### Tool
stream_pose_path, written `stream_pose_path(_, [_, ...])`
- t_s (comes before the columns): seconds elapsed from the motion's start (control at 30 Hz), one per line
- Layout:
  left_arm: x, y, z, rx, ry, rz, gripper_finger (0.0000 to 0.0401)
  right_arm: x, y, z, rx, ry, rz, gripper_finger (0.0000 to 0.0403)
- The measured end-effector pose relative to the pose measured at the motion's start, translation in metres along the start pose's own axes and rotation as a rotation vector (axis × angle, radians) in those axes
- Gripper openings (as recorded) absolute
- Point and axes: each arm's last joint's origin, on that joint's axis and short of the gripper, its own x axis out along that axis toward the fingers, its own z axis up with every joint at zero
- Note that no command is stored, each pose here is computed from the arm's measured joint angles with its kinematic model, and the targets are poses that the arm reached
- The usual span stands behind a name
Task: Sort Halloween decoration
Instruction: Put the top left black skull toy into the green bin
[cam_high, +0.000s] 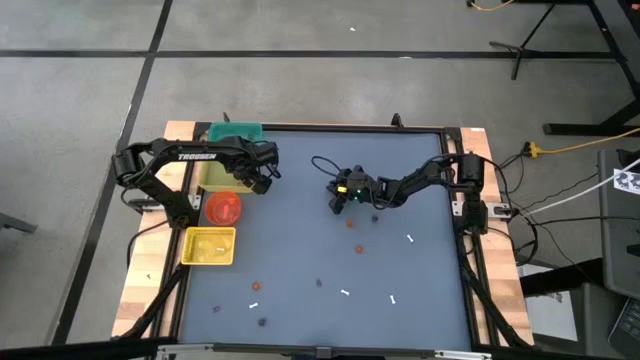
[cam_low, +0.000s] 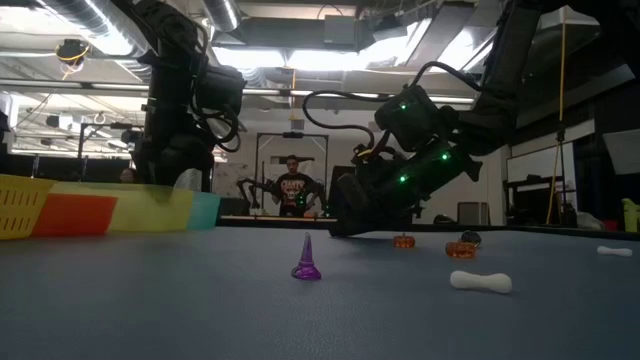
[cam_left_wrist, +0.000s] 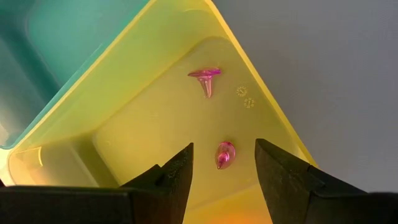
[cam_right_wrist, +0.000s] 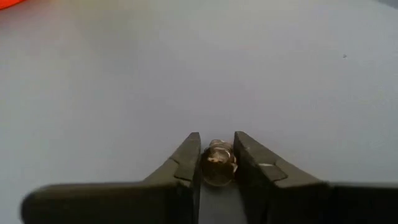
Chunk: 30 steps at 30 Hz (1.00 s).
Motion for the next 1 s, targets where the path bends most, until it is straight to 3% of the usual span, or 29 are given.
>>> stream_pose_path(0.43, [-0.04, -0.012, 0.013, 0.049, -0.102, -0.062, 0.0155, -0.005, 0.002, 0.007, 0.003, 0.008, 0.06, 0.0074])
stream_pose_path(0.63, [-0.063, -0.037, 0.014, 0.169, -0.239, -0.134, 0.0155, -0.02, 0.009, 0.03, 0.011, -0.031, 0.26, 0.0067])
stream_pose_path(0.8, [-0.081, -0.072, 0.01, 0.329, -0.457, -0.247, 0.0155, -0.032, 0.005, 0.046, 0.03, -0.015, 0.498, 0.0073])
stream_pose_path(1.0, [-0.109, -0.111, -0.005, 0.53, -0.72, -0.371, 0.0155, -0.039, -0.01, 0.058, 0.199, 0.089, 0.755, 0.0069])
